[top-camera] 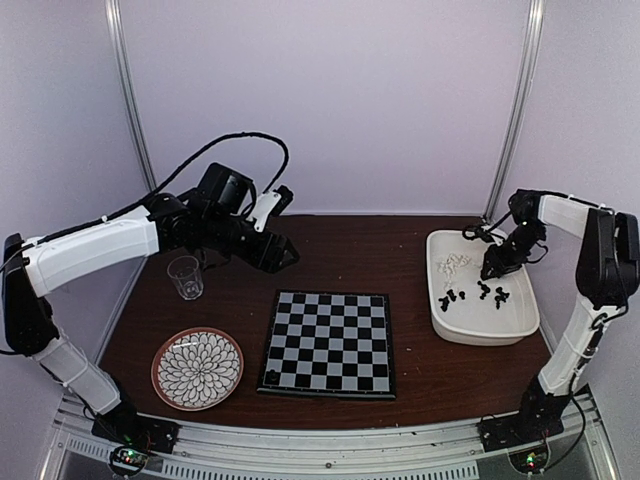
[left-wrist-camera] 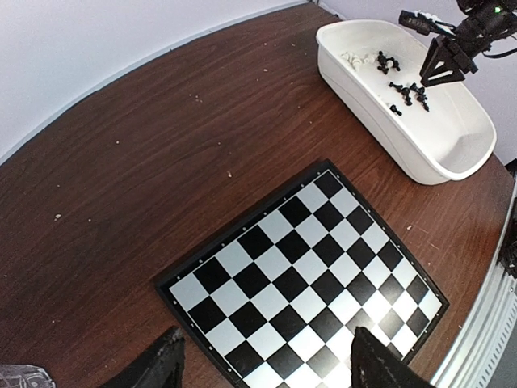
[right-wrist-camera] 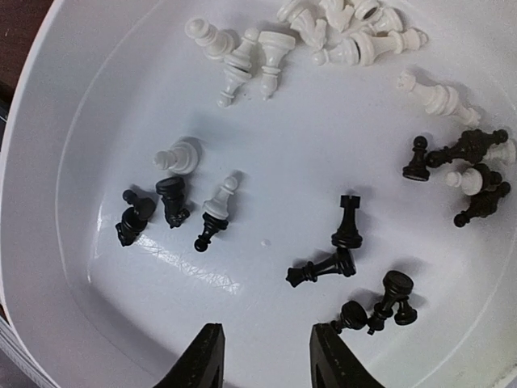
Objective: Set up the chess pieces on the board
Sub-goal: Adjust the rook in the storage box.
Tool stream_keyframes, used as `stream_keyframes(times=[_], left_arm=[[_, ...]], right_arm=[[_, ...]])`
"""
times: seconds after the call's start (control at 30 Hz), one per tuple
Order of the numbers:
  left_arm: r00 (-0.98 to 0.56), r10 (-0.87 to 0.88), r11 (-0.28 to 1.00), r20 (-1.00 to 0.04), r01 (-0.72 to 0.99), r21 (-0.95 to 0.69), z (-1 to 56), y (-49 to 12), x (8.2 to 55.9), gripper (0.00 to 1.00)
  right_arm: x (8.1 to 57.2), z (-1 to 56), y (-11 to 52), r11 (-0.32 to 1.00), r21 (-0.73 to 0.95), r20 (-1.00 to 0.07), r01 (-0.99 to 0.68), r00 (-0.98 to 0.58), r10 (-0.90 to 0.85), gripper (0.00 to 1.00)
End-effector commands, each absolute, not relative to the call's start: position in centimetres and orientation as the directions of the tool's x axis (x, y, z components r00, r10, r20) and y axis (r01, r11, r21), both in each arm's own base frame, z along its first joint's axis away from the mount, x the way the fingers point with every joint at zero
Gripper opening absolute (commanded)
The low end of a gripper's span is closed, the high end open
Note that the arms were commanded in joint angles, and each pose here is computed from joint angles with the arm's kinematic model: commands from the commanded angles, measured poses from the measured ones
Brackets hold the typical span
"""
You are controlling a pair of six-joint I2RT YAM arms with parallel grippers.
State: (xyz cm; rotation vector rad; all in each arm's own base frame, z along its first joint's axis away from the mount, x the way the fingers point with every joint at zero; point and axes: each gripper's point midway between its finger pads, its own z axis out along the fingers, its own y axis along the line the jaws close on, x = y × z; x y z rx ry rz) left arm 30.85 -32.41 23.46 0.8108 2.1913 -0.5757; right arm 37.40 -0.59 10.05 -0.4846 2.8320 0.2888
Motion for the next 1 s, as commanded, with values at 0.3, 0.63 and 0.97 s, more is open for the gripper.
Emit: stream_keyframes(times=[0.3,0.63,0.97], left_arm=[[-0.547,0.394,0.705,-0.739,0.695,-0.139,22.2,-33.8,31.4,0.70],[-0.572,0.444,0.722,-0.690,0.684,-0.102,19.6,-34.0,32.4,0.70],[-0.586,0.462,0.719,-0.666,0.687,-0.105,18.2,-34.0,32.2,0.70]], right_arm=[[42.6,9.2,-3.0,0.962,0.023,-0.248,-0.273,-0.934,-0.259,0.36],[46.0,7.1,-6.4,0.989,-0.061,-0.211,-0.137,-0.966,-0.147,0.32],[47.2,6.3,-7.2,0.993,-0.066,-0.204,-0.102,-0.972,-0.114,0.33]])
